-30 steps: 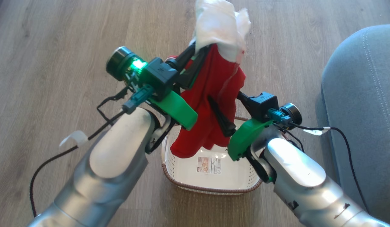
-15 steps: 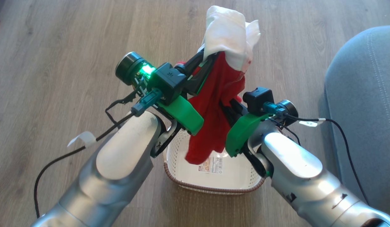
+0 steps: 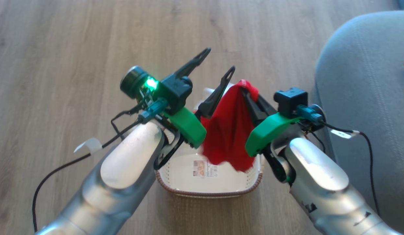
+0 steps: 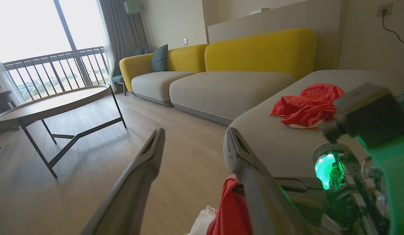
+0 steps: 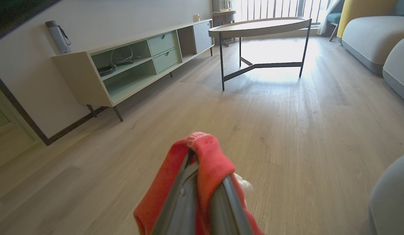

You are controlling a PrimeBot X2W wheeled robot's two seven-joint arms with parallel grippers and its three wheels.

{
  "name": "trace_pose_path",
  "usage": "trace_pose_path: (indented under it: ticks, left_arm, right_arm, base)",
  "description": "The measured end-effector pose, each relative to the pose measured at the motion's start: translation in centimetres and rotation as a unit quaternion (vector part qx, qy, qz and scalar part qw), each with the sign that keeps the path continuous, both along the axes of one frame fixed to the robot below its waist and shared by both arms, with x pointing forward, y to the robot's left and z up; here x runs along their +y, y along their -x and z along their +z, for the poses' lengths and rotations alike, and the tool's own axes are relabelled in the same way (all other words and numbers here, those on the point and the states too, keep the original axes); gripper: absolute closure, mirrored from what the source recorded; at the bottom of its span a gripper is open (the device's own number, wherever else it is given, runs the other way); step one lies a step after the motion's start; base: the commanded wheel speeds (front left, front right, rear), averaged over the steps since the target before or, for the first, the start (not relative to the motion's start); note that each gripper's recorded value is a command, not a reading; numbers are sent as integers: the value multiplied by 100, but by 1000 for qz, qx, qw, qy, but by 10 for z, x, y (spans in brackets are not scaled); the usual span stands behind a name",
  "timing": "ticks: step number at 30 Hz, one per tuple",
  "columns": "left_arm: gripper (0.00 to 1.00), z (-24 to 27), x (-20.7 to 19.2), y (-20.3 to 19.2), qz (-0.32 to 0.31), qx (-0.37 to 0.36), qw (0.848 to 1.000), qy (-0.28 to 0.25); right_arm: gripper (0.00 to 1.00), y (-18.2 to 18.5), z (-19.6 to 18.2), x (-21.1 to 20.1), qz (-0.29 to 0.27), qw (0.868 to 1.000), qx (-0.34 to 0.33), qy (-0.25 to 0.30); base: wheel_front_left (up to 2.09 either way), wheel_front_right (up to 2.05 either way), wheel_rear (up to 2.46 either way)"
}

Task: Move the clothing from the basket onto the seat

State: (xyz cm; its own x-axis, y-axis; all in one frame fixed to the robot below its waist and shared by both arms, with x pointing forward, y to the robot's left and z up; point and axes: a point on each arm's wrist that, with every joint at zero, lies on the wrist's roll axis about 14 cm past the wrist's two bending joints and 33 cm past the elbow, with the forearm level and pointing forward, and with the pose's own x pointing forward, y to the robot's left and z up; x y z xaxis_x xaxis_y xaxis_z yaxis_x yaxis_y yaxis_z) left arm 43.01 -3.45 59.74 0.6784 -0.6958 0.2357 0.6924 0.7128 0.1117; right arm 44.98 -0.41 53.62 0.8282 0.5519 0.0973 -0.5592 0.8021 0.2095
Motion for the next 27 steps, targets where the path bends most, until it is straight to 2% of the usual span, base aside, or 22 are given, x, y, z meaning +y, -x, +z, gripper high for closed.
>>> trace_pose_path:
  ticks: [13,27]
  left_arm:
    - [0,-62,-45,15,-82,84,993,-27]
    - [0,-66,-123,43,-204,93,974,-20]
  right_arm:
    - [100,6,24,-92,-129,991,-45,-18]
    - [100,48,43,-197,-273,959,-72,-14]
  base:
    - [0,0,0]
    - [0,0,0]
